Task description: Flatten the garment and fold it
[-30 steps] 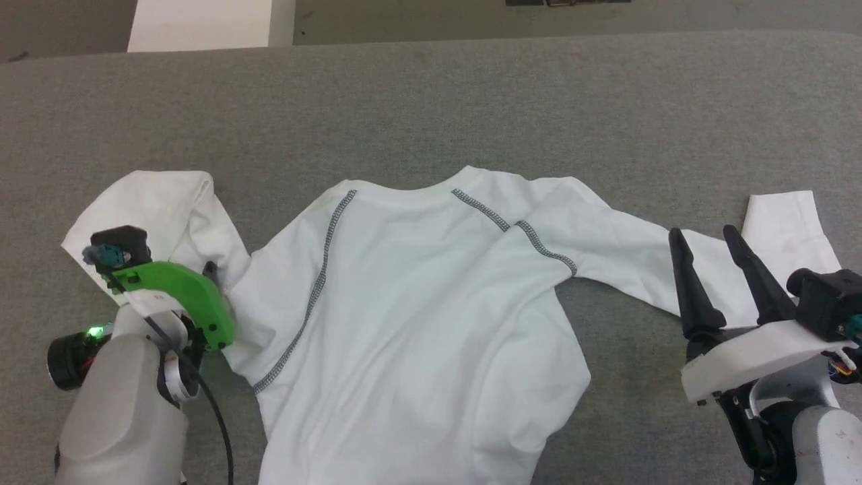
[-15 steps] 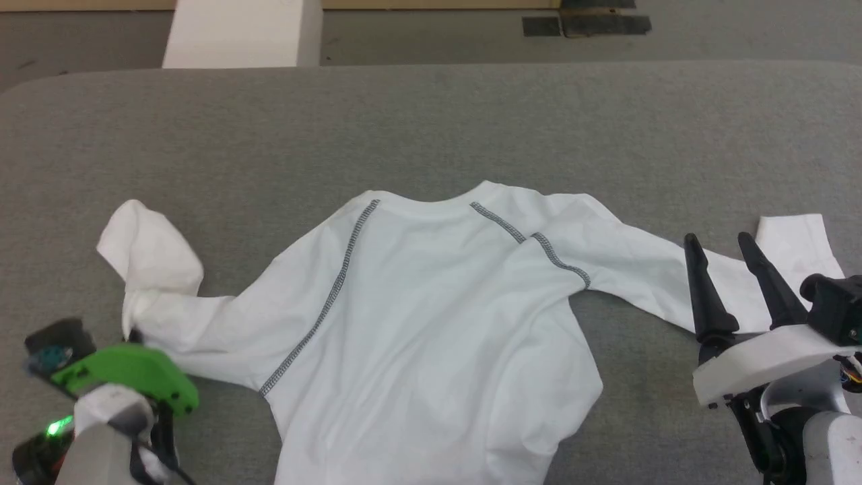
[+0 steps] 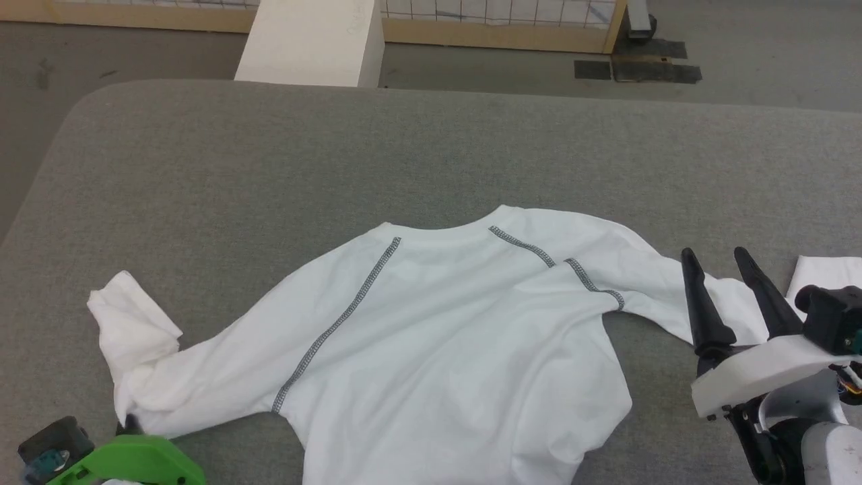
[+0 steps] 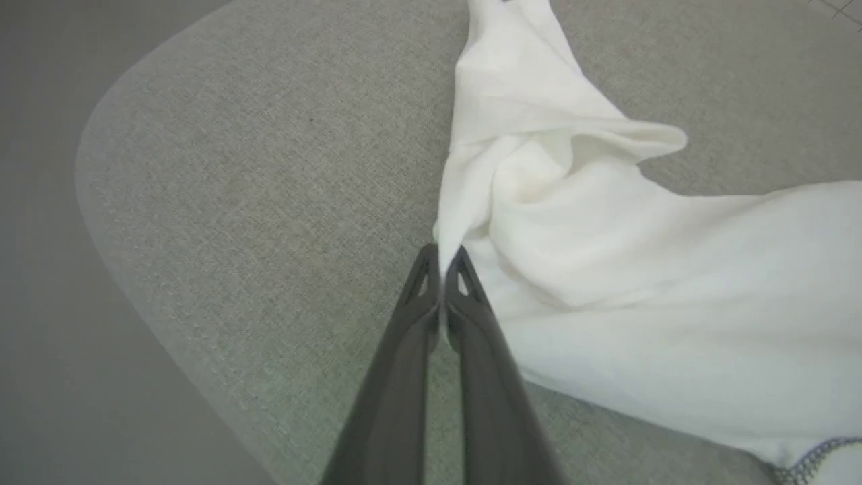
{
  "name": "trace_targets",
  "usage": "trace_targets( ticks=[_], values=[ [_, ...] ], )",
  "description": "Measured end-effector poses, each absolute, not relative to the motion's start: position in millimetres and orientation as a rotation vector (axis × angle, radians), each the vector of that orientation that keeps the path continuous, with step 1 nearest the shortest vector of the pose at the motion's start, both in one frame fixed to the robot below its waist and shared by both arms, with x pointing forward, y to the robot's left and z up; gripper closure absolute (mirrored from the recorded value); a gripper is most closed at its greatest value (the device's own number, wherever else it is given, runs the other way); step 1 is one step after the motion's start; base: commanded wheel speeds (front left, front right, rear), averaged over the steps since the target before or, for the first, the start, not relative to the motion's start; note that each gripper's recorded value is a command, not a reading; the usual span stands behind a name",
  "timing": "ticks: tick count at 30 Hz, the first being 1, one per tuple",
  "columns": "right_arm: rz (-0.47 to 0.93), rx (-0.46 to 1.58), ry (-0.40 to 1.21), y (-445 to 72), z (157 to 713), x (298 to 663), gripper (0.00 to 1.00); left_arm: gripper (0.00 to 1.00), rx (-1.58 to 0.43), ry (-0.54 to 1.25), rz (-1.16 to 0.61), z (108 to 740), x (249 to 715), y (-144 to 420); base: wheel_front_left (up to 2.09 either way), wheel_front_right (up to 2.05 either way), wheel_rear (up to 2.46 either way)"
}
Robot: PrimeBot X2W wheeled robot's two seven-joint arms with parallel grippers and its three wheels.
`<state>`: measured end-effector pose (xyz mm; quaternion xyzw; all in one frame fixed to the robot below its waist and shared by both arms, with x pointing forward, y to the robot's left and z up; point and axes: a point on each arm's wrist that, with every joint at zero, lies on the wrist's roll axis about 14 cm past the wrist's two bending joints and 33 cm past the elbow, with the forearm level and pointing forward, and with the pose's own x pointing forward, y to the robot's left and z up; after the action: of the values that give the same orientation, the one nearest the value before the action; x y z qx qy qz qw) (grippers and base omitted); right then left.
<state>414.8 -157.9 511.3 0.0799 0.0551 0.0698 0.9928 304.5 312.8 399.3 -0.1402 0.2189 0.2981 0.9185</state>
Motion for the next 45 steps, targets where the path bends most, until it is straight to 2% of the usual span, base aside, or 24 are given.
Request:
trace_targets(
  ticks=[4,9,13,21,32,39,40,41,42,45],
  values=[
    [0.141,0.159,0.113,-158,512,413,0.00,0.00,-0.287,0.337,0.523,421,320,302,0.00,0.00,0.00],
    [0.130,0.157,0.107,-162,514,411,0.00,0.00,-0.193,0.196,0.331,467,356,273,0.00,0.00,0.00],
    [0.124,0.156,0.108,-164,514,410,0.00,0.00,-0.108,0.201,0.185,483,377,248,0.00,0.00,0.00],
    [0.115,0.157,0.139,-166,503,413,0.00,0.00,0.021,0.409,-0.032,453,413,216,0.00,0.00,0.00],
    [0.053,0.149,0.181,-187,486,414,0.00,0.00,0.035,0.702,-0.102,386,432,197,0.00,0.00,0.00],
    [0.020,0.143,0.194,-198,479,413,0.00,0.00,0.019,0.792,-0.136,371,443,187,0.00,0.00,0.00],
    [0.018,0.143,0.194,-199,479,414,0.00,0.47,0.016,0.810,-0.141,369,443,187,0.00,0.00,0.00],
    [0.016,0.142,0.195,-199,479,414,0.00,0.85,0.013,0.835,-0.149,367,442,186,0.00,0.00,0.00],
    [0.013,0.142,0.196,-200,478,414,0.00,1.00,0.006,0.855,-0.155,366,442,185,0.00,0.00,0.00],
    [0.012,0.141,0.202,-200,475,414,0.00,1.00,-0.017,0.885,-0.180,366,442,179,0.00,0.00,0.00]
  ],
)
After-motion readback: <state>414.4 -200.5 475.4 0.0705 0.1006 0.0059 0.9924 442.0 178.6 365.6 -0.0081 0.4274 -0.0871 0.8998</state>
